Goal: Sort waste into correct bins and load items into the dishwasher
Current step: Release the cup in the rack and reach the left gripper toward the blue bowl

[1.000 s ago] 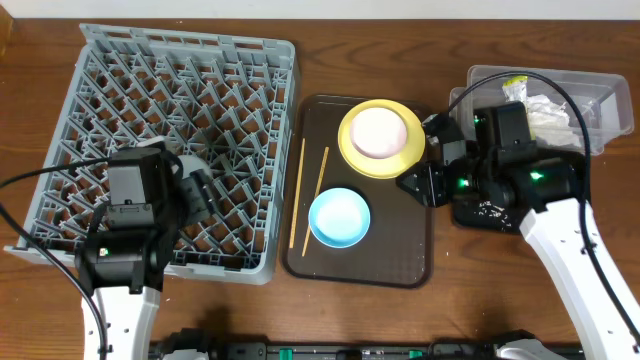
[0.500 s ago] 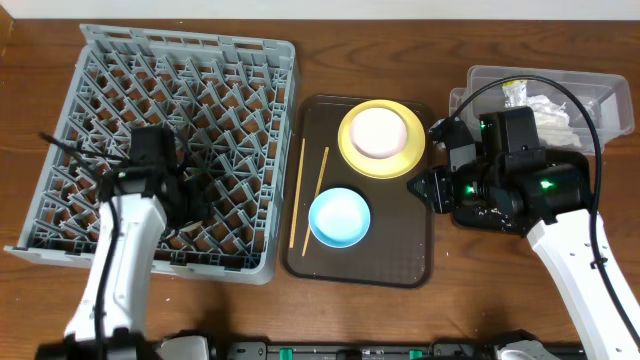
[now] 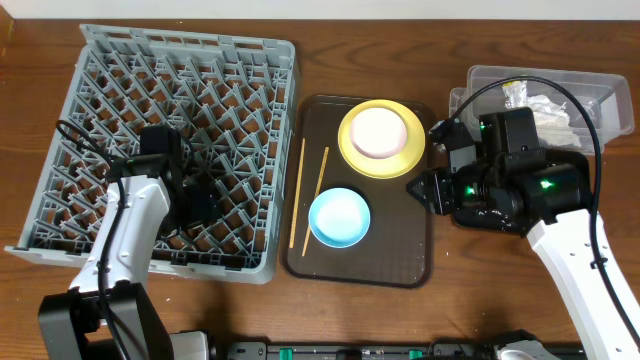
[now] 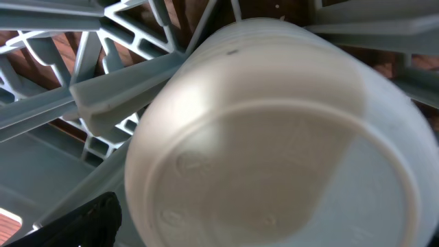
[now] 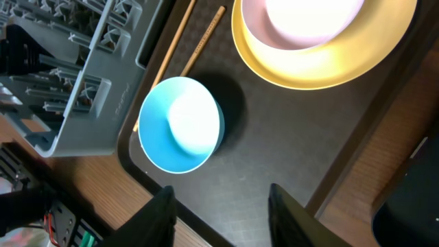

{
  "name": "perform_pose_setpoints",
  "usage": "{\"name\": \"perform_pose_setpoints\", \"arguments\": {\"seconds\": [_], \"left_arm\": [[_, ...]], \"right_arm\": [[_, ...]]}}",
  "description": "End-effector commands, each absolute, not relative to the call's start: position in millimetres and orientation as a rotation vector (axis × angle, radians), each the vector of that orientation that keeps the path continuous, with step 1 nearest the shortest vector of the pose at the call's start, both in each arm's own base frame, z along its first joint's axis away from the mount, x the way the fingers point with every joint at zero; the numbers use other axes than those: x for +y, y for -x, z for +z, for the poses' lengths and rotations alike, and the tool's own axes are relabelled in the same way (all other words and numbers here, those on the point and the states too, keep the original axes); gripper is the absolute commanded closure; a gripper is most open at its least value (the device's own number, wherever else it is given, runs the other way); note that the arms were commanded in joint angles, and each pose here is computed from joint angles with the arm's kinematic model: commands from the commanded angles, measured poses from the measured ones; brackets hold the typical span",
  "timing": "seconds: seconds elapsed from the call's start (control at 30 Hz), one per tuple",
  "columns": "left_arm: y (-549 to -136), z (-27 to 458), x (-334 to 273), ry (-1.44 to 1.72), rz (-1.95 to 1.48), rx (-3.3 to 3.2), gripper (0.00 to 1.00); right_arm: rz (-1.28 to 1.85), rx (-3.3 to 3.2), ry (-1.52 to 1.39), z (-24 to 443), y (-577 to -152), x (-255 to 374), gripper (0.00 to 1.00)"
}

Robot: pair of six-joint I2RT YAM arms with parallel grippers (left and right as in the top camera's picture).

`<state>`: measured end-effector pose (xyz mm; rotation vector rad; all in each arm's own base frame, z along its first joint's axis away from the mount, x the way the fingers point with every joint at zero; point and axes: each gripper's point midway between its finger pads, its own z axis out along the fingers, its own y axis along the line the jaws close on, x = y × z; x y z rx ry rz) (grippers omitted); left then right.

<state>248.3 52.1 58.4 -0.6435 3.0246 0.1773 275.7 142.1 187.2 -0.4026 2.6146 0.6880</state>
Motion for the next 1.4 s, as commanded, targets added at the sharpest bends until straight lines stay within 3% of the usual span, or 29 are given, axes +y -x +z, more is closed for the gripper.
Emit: {"name": "perform_pose_setpoints", "arguments": {"seconds": [0.0, 0.23, 0.4, 0.57, 0.73, 0.83, 1.0, 1.03, 1.1, 1.3, 1.37], "left_arm": [[-257, 68, 51, 0.626, 0.156, 2.99, 0.02], [-272, 127, 50, 0.596, 0.098, 2.767, 0.02], [-273, 180, -9, 0.377, -0.209, 2.604, 0.02], [-277, 200, -96, -0.043, -0.299, 2.517, 0.02], [-275, 179, -186, -0.378, -0.401, 2.512, 0.02], [-264, 132, -248, -0.6, -0.422, 2.564, 0.02], [-252, 63, -293, -0.766, -0.39, 2.638, 0.0], [-249, 52, -295, -0.78, -0.376, 2.66, 0.02], [-245, 31, -293, -0.803, -0.339, 2.71, 0.16], [-242, 15, -290, -0.813, -0.312, 2.751, 0.72], [-239, 16, -292, -0.82, -0.337, 2.756, 0.8]], "right_arm": [[0.677, 2.583, 0.413, 196, -279, 141, 0.5], [0.678, 2.583, 0.413, 196, -279, 141, 0.18], [0.496, 2.633, 0.295, 187, -287, 118, 0.19], [0.263, 2.645, -0.021, 192, -288, 66, 0.01], [0.26, 2.604, -0.08, 205, -282, 51, 0.01], [0.244, 2.63, -0.087, 201, -276, 48, 0.01], [0.244, 2.635, -0.088, 201, -275, 48, 0.01], [0.244, 2.637, -0.088, 201, -275, 48, 0.01], [0.244, 2.638, -0.087, 200, -275, 48, 0.01], [0.243, 2.638, -0.088, 200, -275, 48, 0.01], [0.243, 2.639, -0.088, 200, -274, 48, 0.01]]}}
